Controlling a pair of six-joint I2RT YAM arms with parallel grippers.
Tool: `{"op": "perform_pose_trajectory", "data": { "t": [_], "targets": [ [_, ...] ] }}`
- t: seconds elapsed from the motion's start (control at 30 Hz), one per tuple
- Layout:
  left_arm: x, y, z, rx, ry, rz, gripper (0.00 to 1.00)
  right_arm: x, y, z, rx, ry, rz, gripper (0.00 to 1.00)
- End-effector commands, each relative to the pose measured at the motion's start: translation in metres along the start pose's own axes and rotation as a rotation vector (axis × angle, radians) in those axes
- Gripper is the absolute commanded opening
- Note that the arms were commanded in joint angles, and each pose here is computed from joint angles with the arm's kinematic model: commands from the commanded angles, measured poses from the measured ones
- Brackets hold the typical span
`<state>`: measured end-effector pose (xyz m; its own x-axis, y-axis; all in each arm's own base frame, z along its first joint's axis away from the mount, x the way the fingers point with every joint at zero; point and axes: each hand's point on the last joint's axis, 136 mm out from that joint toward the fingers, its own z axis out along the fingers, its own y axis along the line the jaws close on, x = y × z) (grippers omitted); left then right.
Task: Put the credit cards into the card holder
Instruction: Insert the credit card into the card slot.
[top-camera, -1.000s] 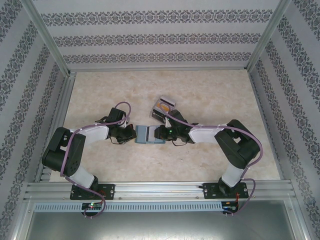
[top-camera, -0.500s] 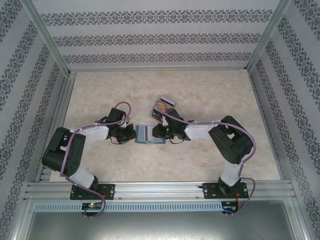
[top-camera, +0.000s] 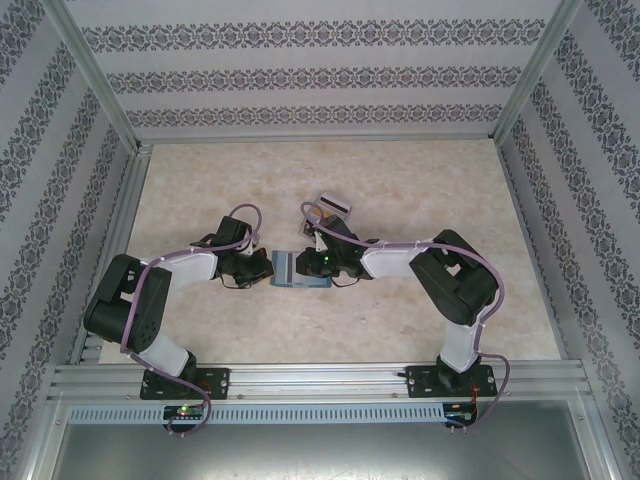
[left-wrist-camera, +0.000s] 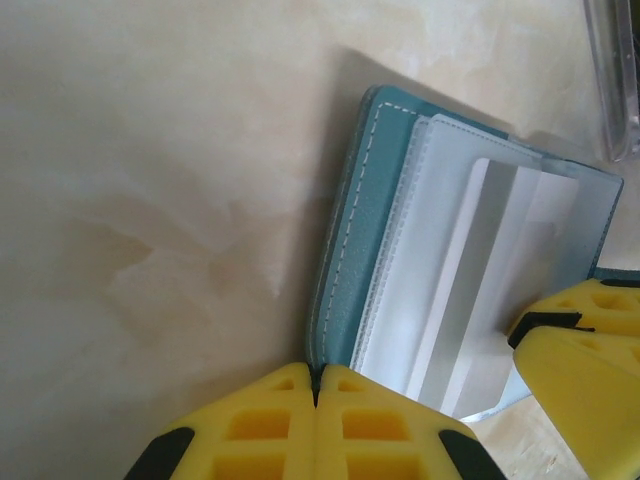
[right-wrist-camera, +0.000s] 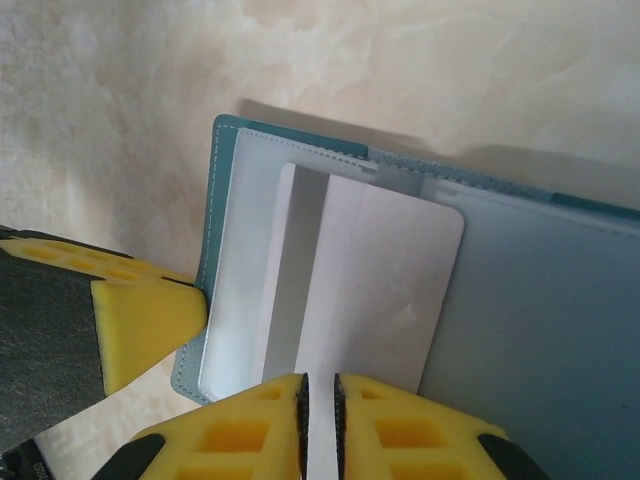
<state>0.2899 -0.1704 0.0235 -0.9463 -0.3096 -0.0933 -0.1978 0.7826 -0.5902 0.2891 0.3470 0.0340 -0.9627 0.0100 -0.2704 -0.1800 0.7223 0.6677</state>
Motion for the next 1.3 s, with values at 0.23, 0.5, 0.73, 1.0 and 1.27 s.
{"op": "perform_pose_trajectory", "data": {
  "t": [0.23, 0.5, 0.73, 1.0, 1.27],
  "targets": [
    [0.000, 0.003, 0.002, 0.008, -0.001, -0.017, 0.01, -0.002, 0.005, -0.027, 0.058, -0.026, -0.076, 0.19],
    [0.002, 0.004, 0.003, 0.009, 0.002, -0.018, 0.02, 0.009, -0.010, -0.014, 0.155, 0.030, -0.123, 0.20],
    [0.003, 0.004, 0.005, 0.018, 0.008, -0.023, 0.01, 0.015, -0.011, 0.000, 0.156, 0.064, -0.127, 0.20],
    [0.004, 0.002, 0.007, 0.028, 0.012, -0.027, 0.00, 0.014, 0.000, 0.013, 0.133, 0.090, -0.144, 0.20],
    [0.005, 0.002, 0.006, 0.027, 0.012, -0.027, 0.00, 0.013, 0.009, 0.017, 0.104, 0.102, -0.151, 0.20]
  ]
}}
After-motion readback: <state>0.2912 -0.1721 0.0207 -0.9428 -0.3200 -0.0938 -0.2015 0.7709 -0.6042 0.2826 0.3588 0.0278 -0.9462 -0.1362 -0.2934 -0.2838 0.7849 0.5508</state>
